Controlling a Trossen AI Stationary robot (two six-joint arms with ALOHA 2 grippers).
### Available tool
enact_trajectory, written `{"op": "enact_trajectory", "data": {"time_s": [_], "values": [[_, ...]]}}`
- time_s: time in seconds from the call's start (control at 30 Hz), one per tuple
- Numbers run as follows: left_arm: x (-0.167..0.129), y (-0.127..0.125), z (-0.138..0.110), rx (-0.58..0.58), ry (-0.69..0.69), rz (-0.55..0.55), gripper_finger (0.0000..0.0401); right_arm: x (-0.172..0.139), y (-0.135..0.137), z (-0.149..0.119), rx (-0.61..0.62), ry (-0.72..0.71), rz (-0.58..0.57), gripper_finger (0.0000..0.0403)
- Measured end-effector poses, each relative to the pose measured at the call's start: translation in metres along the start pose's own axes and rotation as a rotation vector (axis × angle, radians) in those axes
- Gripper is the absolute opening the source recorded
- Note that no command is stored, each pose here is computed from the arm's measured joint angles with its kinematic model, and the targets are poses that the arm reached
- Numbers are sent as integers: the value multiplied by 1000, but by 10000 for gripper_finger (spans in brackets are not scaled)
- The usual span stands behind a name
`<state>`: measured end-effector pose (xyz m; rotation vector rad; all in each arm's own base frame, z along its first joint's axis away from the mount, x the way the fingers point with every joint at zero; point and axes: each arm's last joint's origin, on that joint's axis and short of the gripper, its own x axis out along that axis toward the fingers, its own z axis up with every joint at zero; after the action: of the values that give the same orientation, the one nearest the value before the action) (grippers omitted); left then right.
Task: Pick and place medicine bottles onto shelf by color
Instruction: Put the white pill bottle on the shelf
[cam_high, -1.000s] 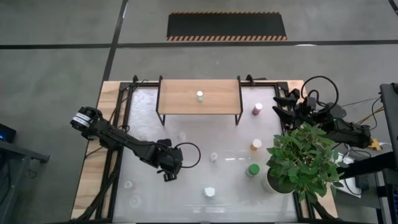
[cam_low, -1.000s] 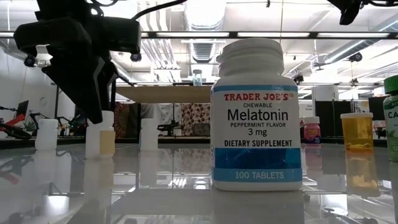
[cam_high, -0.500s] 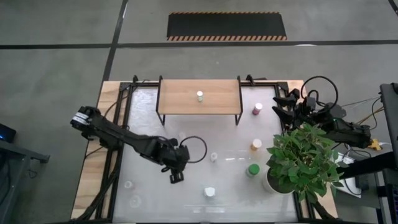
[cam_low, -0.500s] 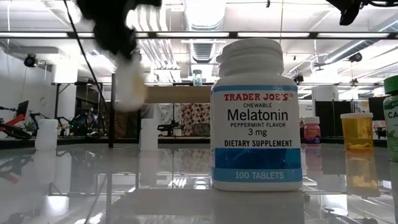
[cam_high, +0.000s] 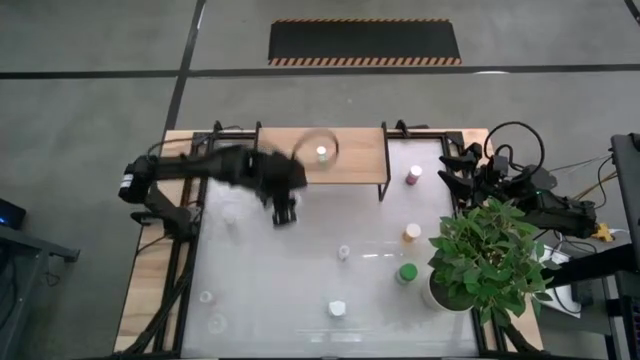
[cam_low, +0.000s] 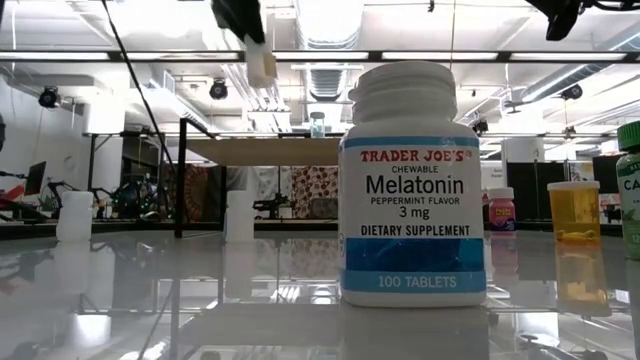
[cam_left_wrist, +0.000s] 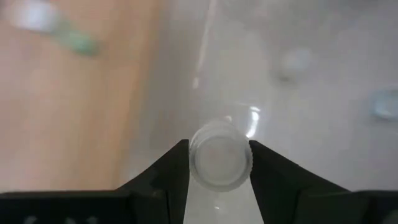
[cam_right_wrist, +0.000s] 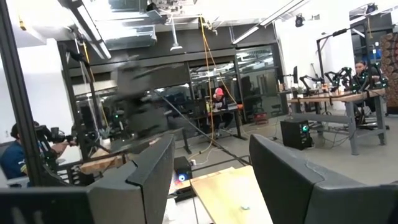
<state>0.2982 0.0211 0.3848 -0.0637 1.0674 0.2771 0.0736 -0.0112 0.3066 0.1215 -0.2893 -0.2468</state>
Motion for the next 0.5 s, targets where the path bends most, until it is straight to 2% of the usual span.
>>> {"op": "enact_trajectory", "data": {"time_s": [0.17,0.3,0.4,0.5], "values": [[1,72,4,-51,6,117,127,0,0,0,6,0,0,201],[5,126,-6,-193,46,200,127,0,0,0,5,0,0,201],[6,154,-16,-280,67,240,127,0,0,0,4,0,0,201],[8,170,-22,-329,67,259,127,0,0,0,-1,0,0,201]]}}
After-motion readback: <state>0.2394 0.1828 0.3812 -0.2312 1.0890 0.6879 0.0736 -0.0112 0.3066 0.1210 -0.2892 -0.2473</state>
